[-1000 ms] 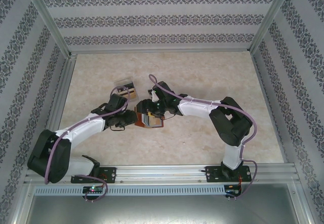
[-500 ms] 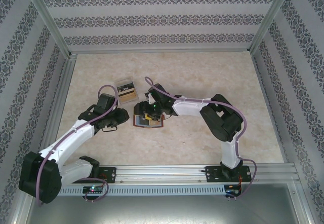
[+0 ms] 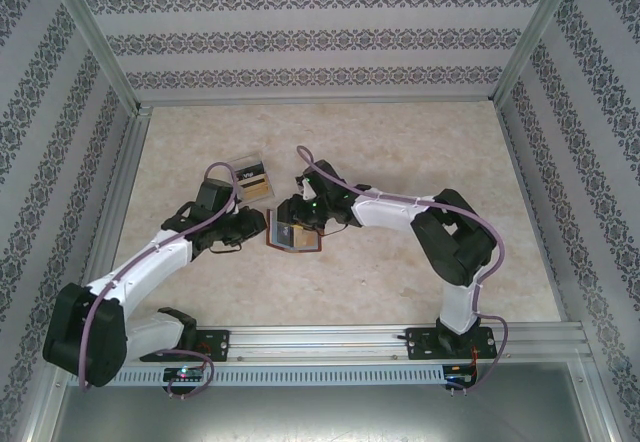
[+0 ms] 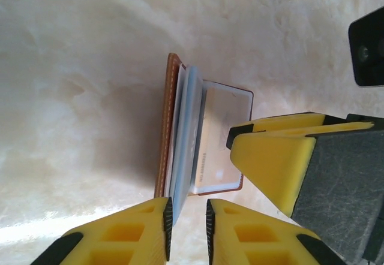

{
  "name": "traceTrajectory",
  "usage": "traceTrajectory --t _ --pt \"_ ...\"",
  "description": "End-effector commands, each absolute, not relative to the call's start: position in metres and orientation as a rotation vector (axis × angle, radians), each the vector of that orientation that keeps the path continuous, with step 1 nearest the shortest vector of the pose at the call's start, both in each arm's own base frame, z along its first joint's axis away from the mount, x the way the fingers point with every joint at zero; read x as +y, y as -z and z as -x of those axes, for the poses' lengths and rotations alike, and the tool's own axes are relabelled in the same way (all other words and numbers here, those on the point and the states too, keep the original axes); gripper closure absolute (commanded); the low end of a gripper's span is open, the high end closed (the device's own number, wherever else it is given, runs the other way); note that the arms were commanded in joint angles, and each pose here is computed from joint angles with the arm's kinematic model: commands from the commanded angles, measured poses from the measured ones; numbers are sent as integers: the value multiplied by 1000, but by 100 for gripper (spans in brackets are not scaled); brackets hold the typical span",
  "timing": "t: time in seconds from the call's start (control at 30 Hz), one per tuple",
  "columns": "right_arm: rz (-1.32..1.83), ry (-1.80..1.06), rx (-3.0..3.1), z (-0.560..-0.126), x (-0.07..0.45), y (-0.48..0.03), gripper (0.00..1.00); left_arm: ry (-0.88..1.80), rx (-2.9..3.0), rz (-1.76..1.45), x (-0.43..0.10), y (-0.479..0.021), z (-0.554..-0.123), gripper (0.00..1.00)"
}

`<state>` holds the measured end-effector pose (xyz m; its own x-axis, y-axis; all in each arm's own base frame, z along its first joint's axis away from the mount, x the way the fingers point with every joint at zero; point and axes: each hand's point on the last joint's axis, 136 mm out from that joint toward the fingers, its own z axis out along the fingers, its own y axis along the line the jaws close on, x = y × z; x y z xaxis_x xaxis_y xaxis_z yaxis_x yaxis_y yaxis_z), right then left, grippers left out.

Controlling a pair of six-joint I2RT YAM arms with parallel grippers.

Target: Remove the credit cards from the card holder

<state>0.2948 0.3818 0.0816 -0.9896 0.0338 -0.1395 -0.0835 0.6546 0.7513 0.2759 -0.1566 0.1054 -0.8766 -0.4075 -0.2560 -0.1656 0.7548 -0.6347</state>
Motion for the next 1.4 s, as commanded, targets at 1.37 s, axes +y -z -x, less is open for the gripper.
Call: traceTrajectory --t 1.37 --pt "74 -1092 2840 -288 370 -47 69 501 2904 370 -151 -7 -263 93"
